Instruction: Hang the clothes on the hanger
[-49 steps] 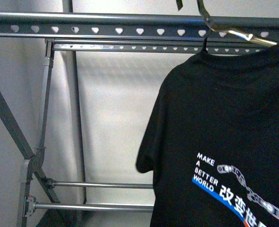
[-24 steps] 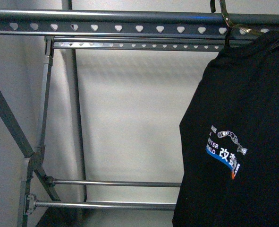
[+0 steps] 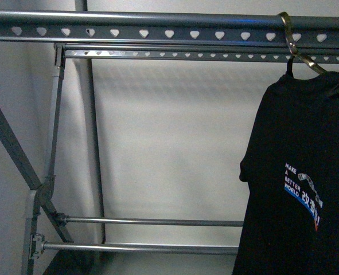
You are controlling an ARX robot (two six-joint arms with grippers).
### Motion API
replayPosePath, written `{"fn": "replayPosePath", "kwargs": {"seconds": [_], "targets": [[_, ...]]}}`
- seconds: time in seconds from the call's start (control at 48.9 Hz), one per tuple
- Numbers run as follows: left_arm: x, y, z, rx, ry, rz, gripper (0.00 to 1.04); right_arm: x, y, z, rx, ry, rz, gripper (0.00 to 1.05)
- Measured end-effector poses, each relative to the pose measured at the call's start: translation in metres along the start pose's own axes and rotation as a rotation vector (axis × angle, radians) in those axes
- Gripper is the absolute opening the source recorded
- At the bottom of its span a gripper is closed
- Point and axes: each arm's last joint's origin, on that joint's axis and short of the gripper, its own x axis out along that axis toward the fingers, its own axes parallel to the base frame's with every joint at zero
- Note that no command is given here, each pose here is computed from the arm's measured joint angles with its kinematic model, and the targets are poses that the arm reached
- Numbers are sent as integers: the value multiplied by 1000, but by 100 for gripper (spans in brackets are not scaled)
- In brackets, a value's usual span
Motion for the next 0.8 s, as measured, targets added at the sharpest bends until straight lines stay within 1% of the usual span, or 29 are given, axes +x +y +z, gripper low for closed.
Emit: {"fn": "replayPosePath", "kwargs": {"seconds": [0.102,0.123,0.164,0.225,0.246,0.307,0.327,0.389,0.491,0.512,0.552,0.573,0.614,0.655,0.675,0.696,0.737,0.757,0.798], "targets": [[-3,0,-2,0,0,0,4,-2,-2,-12,6,-13,16,3],[-4,0,-3,0,0,0,4,-3,-2,-14,2,-25,20,6],[-5,0,-3,0,1,0,4,-5,-1,-17,-11,-46,22,11],[-7,0,-4,0,-3,0,4,-11,2,-22,-43,-93,27,22],[-8,0,-5,0,-2,0,4,-14,2,-23,-54,-109,26,23],[-9,0,-7,0,-3,0,4,-24,7,-30,-122,-196,6,34],[-10,0,-8,0,-7,0,4,-27,7,-31,-135,-213,3,36],[-11,0,-9,2,-17,0,4,-45,14,-39,-212,-322,0,46],[-14,0,-8,3,-24,0,4,-85,30,-54,-323,-501,45,62],[-14,0,-8,3,-24,0,4,-95,33,-59,-345,-535,56,66],[-16,0,-8,3,-25,0,4,-127,40,-75,-395,-650,73,76],[-16,0,-8,3,-25,0,4,-132,41,-79,-407,-667,71,78],[-17,0,-8,3,-25,0,4,-151,42,-94,-433,-718,53,85],[-18,0,-8,3,-25,0,4,-174,40,-121,-478,-771,20,95],[-19,0,-8,3,-25,0,4,-181,39,-130,-490,-782,7,98],[-20,0,-8,3,-24,1,4,-190,37,-141,-501,-749,-34,94],[-21,0,-8,3,-26,0,4,-207,29,-168,-528,-637,-100,84],[-22,0,-8,3,-25,0,4,-213,21,-186,-537,-576,-126,79],[-23,0,-8,3,-24,0,4,-217,5,-216,-547,-508,-152,70]]}}
